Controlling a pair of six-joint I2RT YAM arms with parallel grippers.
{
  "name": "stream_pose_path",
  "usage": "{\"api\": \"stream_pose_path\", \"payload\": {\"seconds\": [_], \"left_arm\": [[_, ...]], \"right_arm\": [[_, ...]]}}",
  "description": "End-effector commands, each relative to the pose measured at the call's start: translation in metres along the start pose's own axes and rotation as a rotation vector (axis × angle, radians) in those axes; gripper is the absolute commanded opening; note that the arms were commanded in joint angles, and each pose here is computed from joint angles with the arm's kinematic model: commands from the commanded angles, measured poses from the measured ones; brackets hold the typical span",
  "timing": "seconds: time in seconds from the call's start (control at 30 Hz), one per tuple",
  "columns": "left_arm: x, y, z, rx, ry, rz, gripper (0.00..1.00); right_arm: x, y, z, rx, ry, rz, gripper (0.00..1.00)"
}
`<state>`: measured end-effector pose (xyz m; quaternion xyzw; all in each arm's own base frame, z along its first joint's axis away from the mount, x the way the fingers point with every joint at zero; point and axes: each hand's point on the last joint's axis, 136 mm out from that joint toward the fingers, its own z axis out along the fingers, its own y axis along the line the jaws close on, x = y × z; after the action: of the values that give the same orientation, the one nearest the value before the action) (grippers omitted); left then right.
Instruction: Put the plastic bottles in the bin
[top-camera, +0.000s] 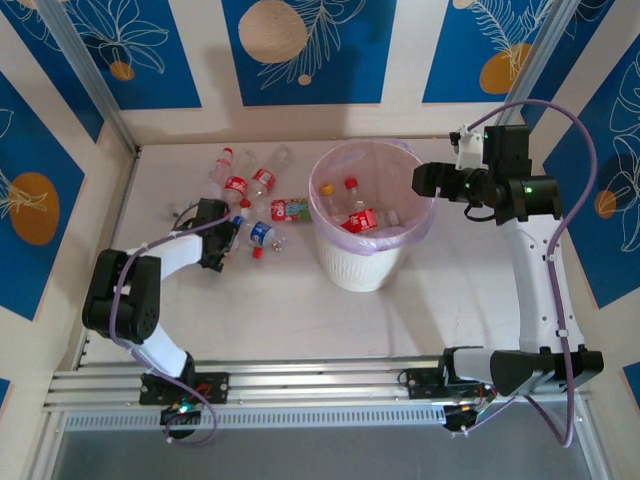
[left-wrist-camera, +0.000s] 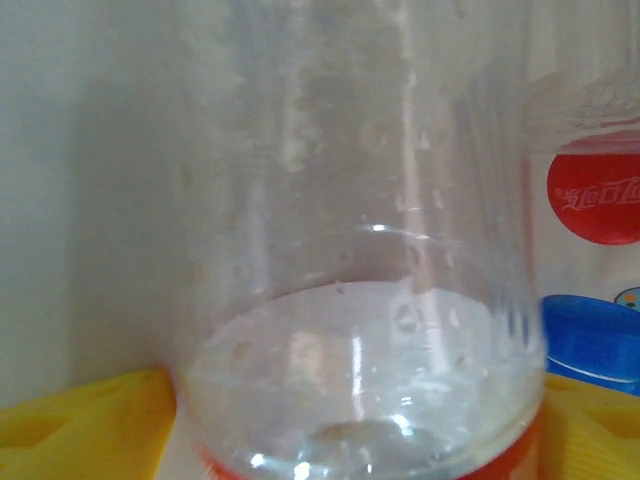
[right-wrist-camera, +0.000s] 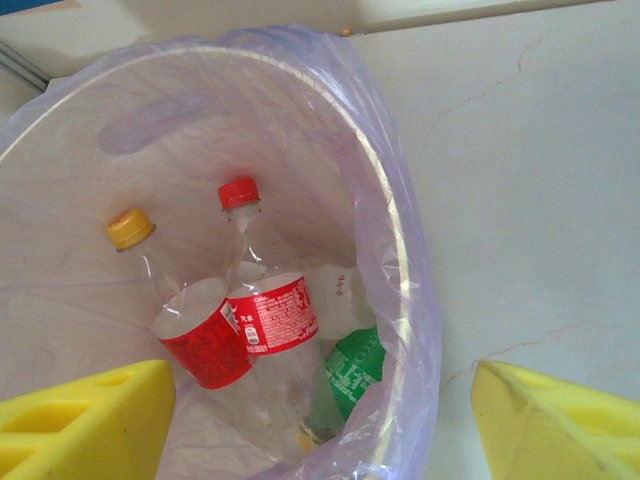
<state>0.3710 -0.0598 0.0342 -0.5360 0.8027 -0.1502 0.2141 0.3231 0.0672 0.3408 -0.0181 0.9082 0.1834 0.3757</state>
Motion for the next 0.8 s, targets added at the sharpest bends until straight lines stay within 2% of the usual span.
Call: {"api": "stream_pose_path", "payload": {"seconds": [0.0,0.17,0.37,0.53,0.67,0.77], "left_arm": [[0.006,0.007,0.011,-0.013,0.005,-0.031,0.77],[0.002,0.008,0.001,-0.016,-0.021,0.009,0.66],[-0.012,-0.007,-0.031,0.033,-0.083,0.111,0.62],[-0.021,-0.039,-0.064,0.147,-0.124,0.329,0.59],[-0.025,-0.063,-0.101,0.220,-0.161,0.553,0.55],[-0.013,-0.086,-0.130,0.340,-0.126,0.732,0.48]], "right_arm": [[-0.001,0.006,-0.009,-0.028,-0.017,-0.010,0.78],[-0.003,0.008,-0.014,-0.029,-0.021,-0.010,0.78],[-0.002,0.013,-0.015,-0.044,-0.012,0.006,0.78],[-0.002,0.016,-0.026,0.041,-0.015,-0.033,0.78],[-0.010,0.046,-0.039,-0.026,-0.059,-0.061,0.78],[-0.018,0.087,-0.039,-0.118,-0.085,-0.123,0.78]]}}
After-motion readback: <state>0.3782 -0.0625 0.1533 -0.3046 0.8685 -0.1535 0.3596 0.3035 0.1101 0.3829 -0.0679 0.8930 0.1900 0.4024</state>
